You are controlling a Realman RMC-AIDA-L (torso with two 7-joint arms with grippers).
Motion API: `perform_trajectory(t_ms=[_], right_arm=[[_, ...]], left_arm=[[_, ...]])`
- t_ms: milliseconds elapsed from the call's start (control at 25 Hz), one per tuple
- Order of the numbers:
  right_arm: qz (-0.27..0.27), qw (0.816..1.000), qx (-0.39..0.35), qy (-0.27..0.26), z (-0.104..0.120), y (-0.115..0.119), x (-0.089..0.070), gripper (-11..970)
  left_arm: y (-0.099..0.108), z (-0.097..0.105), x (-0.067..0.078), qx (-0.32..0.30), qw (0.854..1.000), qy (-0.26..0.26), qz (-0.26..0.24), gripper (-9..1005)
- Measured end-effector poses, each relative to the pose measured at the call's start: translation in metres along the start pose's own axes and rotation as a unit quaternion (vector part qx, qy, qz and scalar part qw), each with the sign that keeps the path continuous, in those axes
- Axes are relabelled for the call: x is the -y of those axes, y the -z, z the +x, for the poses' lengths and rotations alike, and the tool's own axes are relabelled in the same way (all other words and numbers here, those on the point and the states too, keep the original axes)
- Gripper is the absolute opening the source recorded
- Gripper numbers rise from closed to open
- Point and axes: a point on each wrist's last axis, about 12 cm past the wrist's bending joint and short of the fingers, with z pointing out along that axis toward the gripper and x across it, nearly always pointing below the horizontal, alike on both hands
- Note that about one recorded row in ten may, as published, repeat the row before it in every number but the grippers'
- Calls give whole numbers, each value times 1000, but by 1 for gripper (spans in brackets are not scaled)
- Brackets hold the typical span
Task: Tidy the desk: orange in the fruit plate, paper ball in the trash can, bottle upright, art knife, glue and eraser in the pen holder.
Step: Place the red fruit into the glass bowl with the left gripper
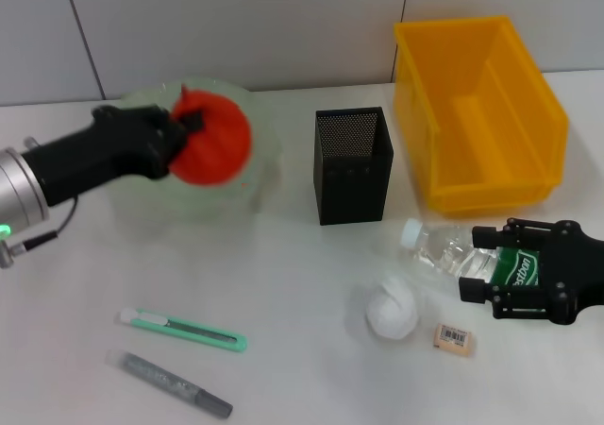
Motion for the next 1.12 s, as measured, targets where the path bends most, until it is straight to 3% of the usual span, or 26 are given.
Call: perform_trajectory(t_ms=[120, 520, 720, 1120], right_arm=[[-3, 1000, 2, 0, 0, 0, -1, 767], [-13, 1000, 6, -11, 4, -2, -4, 766], [-18, 1000, 9, -13, 5, -5, -4, 766], [-19, 1000, 11, -14, 5, -7, -3, 765]], left_arm=[[-11, -3, -15, 1, 999, 8, -43, 74], [-47, 6, -37, -48, 990, 15, -128, 93], [-57, 13, -44, -75, 983, 18, -165, 116], [-58, 16, -48, -85, 978, 19, -189, 163]])
